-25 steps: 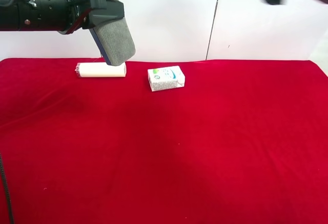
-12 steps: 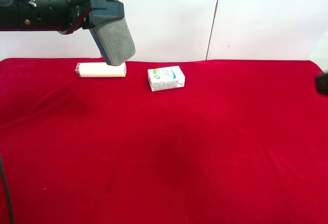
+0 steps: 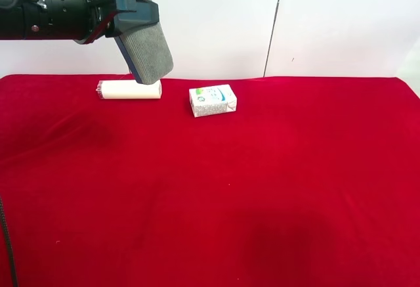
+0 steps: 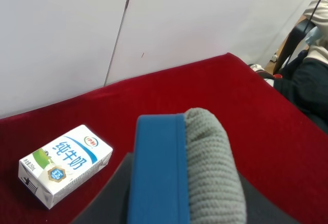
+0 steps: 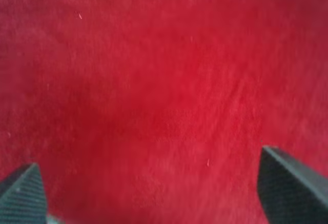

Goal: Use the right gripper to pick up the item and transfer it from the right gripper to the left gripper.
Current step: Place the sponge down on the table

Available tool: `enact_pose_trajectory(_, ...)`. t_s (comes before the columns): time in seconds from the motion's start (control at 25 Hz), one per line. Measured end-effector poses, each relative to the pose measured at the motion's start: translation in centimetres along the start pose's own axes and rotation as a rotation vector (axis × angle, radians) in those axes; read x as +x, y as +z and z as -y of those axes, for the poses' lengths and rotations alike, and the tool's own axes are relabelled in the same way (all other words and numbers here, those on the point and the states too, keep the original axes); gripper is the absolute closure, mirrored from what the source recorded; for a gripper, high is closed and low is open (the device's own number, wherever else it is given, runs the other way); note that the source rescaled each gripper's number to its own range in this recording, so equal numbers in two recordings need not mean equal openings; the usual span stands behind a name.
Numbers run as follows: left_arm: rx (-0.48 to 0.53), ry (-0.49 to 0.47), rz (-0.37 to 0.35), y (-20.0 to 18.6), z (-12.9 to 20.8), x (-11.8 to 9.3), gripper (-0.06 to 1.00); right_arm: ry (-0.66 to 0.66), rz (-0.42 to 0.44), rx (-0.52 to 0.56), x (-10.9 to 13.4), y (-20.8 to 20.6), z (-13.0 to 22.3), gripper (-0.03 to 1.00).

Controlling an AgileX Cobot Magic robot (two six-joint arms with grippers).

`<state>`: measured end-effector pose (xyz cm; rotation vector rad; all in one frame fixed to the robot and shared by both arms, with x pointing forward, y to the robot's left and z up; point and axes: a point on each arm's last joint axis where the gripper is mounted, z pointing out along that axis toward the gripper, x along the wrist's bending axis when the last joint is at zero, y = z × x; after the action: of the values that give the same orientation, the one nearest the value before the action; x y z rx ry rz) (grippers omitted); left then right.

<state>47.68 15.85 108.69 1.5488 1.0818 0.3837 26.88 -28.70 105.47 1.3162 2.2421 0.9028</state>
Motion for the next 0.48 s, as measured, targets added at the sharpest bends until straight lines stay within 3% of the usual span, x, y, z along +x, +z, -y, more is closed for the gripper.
enact_pose_trajectory(0.32,-0.004,0.001,-0.039,0.0,0.0,0.4,0.93,0.059,-0.016,-0.143,-0.4,-1.7,2.2,0.31)
enact_pose_trajectory(0.48,-0.004,0.001,-0.043,0.0,0.0,0.4,0.93,0.064,-0.018,-0.158,-0.4,-1.9,2.4,0.31)
